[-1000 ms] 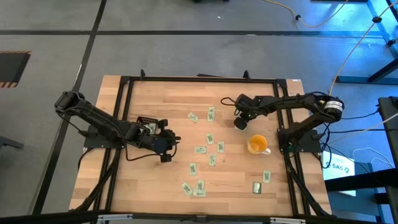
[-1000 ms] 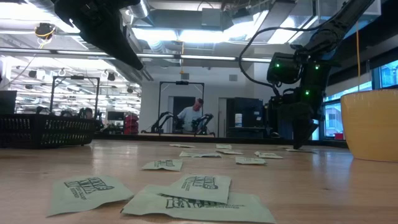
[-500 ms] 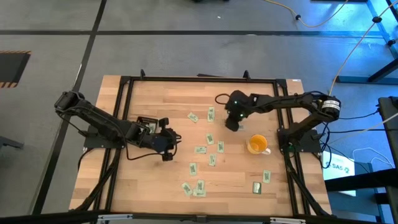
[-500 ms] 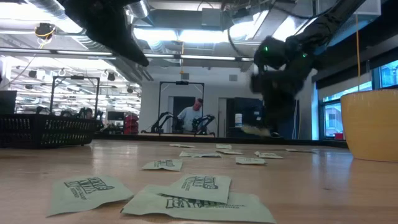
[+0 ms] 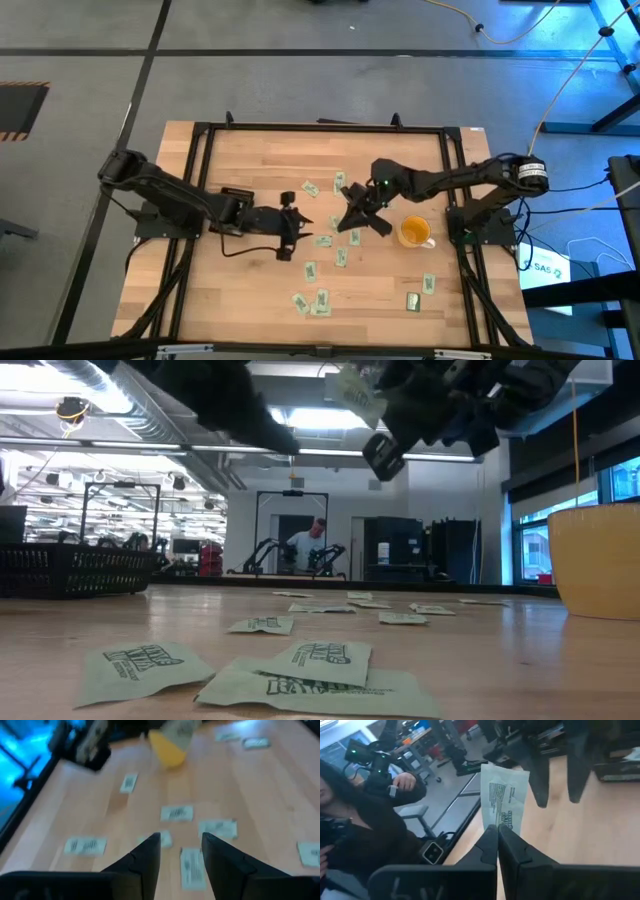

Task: Pick and place Stevia / Truvia into bins
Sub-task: Put the stevia packet into the black bin

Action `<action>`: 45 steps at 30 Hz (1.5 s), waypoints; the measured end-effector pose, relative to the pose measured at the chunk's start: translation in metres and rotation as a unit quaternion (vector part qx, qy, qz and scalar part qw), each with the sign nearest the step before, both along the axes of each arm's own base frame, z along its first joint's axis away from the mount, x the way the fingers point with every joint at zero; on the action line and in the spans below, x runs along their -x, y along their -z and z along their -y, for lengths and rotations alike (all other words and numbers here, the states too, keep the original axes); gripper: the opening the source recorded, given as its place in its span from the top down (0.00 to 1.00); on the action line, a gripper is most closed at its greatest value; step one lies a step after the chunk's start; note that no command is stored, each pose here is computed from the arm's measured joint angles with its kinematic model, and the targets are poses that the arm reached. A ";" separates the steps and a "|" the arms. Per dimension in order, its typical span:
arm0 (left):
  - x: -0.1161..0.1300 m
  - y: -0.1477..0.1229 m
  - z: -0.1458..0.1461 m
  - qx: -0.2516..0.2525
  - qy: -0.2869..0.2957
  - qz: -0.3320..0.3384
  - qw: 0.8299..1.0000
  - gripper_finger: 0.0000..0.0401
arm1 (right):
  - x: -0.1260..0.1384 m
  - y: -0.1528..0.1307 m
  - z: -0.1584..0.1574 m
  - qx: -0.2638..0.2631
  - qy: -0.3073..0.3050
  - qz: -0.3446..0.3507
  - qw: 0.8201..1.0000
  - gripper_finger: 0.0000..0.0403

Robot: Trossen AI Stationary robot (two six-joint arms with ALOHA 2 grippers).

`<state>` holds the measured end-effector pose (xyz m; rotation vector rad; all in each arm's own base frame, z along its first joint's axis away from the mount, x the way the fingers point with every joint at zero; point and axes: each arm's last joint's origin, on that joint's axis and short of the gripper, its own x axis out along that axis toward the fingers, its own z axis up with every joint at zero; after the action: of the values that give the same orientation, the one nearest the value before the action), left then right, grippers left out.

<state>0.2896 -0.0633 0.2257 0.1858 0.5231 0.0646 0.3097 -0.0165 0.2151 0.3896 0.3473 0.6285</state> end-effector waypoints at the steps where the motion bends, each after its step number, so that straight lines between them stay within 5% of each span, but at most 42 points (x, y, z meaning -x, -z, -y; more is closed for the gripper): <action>1: -0.003 0.000 0.000 -0.004 0.011 0.008 1.000 0.66 | 0.000 0.000 -0.003 -0.002 -0.004 -0.002 1.000 1.00; 14: -0.027 -0.004 -0.007 0.026 0.102 0.111 0.988 0.66 | -0.001 0.000 -0.014 -0.002 -0.021 -0.002 1.000 1.00; 29: -0.030 -0.011 -0.007 -0.009 0.116 0.159 0.980 0.68 | -0.001 0.000 -0.014 -0.002 -0.015 -0.003 1.000 1.00; 45: -0.030 -0.008 -0.007 -0.022 0.121 0.143 0.982 0.99 | -0.001 0.000 -0.013 0.015 -0.002 0.005 1.000 0.93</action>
<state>0.3193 -0.0563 0.2341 0.2771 0.2108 -0.1331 0.3109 -0.0035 0.2153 0.3577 0.3468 0.6277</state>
